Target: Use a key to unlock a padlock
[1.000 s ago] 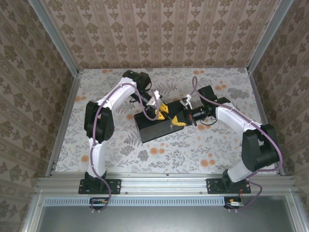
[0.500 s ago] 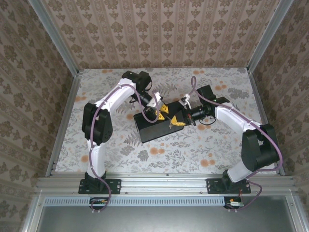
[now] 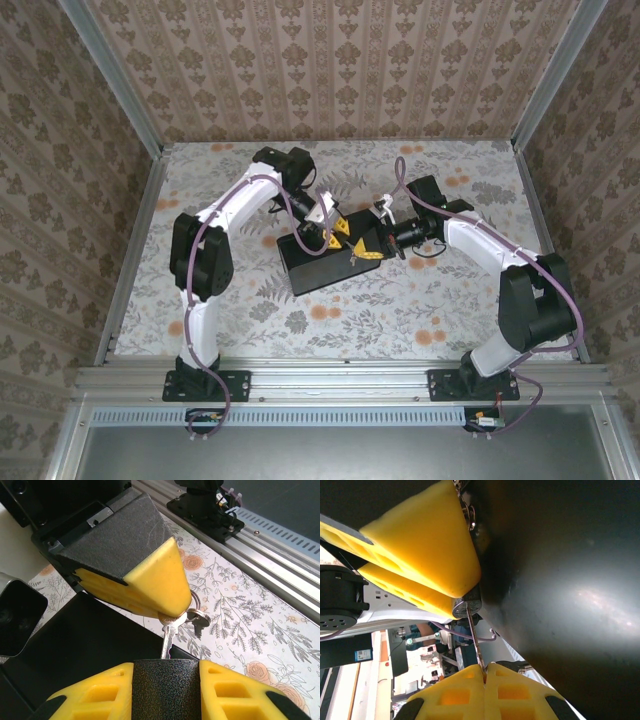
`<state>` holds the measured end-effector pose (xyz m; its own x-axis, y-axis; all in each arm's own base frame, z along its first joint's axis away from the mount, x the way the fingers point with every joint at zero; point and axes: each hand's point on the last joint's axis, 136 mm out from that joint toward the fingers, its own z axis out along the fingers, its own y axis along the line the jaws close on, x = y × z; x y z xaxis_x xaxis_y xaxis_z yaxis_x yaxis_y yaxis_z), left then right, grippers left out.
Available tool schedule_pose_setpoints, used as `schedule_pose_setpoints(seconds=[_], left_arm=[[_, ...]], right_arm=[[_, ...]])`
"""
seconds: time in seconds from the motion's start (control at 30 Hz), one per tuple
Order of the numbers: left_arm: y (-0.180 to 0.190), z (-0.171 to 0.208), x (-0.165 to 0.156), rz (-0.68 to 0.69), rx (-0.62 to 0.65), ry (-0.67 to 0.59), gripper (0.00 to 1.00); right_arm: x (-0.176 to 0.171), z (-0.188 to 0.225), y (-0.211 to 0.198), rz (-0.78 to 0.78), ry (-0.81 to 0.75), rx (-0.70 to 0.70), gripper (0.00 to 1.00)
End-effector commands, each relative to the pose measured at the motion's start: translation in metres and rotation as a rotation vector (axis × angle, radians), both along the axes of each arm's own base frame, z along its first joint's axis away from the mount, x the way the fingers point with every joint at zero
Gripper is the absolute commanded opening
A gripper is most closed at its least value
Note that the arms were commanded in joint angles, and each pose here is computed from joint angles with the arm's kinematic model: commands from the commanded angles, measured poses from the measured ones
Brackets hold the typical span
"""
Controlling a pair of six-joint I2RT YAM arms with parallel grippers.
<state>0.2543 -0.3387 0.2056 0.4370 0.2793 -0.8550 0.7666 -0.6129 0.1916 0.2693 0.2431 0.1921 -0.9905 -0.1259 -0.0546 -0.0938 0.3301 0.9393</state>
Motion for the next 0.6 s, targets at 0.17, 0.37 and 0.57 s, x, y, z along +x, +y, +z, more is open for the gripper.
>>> schedule_pose_setpoints(seconds=[0.17,0.37,0.57], left_arm=[[-0.002,0.027,-0.019,-0.032,-0.056,-0.033,0.20],[-0.005,0.031,-0.022,-0.036,-0.077,-0.021,0.20],[-0.006,0.035,-0.025,-0.037,-0.094,0.000,0.20]], right_arm=[[0.010,0.011,0.006,0.003,-0.018,0.018,0.00],[0.015,0.013,0.016,0.021,-0.039,0.026,0.00],[0.027,0.013,0.023,-0.002,-0.049,0.038,0.00]])
